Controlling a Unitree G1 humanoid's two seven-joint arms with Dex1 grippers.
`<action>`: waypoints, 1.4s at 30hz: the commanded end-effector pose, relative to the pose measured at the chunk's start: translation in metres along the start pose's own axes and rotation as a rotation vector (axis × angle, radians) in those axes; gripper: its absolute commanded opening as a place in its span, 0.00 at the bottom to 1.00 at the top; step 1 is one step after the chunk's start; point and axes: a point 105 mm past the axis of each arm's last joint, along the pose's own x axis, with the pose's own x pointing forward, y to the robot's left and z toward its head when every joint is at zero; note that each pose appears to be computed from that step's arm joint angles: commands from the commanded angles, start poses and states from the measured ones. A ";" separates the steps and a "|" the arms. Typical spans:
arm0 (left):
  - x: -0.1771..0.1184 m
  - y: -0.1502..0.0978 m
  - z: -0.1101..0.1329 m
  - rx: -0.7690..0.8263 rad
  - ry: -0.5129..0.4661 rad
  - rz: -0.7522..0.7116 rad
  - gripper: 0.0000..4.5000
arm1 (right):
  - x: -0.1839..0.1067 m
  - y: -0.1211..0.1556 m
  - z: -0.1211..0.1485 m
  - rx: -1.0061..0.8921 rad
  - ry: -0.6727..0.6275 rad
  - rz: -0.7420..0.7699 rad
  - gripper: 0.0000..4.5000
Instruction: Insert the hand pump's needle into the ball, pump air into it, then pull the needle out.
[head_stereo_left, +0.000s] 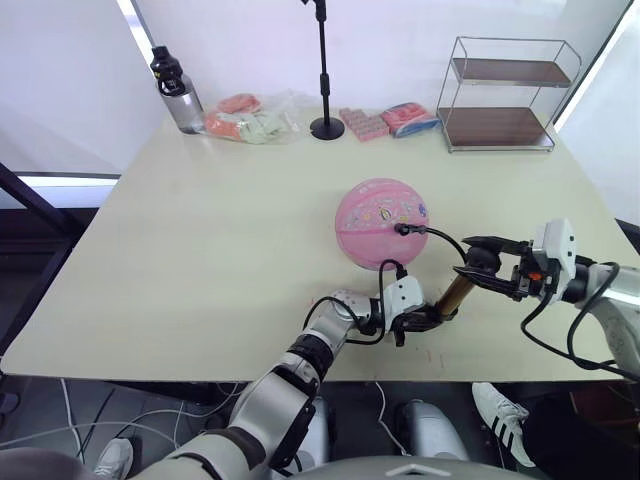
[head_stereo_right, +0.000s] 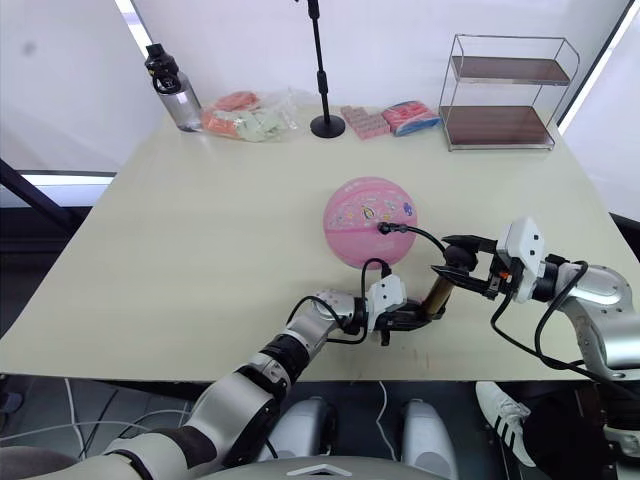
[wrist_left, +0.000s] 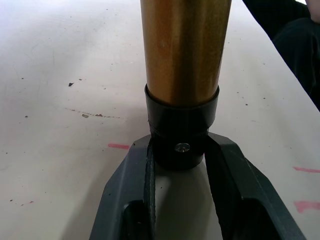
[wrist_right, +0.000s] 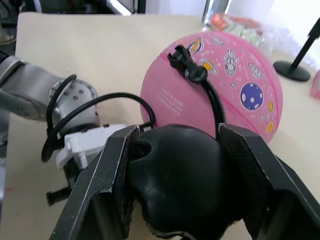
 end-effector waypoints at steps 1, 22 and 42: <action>-0.013 -0.013 -0.046 -0.100 0.145 -0.014 0.22 | -0.009 -0.003 0.042 -0.014 -0.078 0.033 0.48; -0.013 -0.015 -0.047 -0.095 0.148 -0.027 0.22 | -0.049 -0.020 0.164 -0.108 -0.238 0.018 0.48; -0.013 -0.017 -0.047 -0.098 0.147 -0.028 0.22 | -0.018 0.016 0.010 0.053 0.004 0.027 0.48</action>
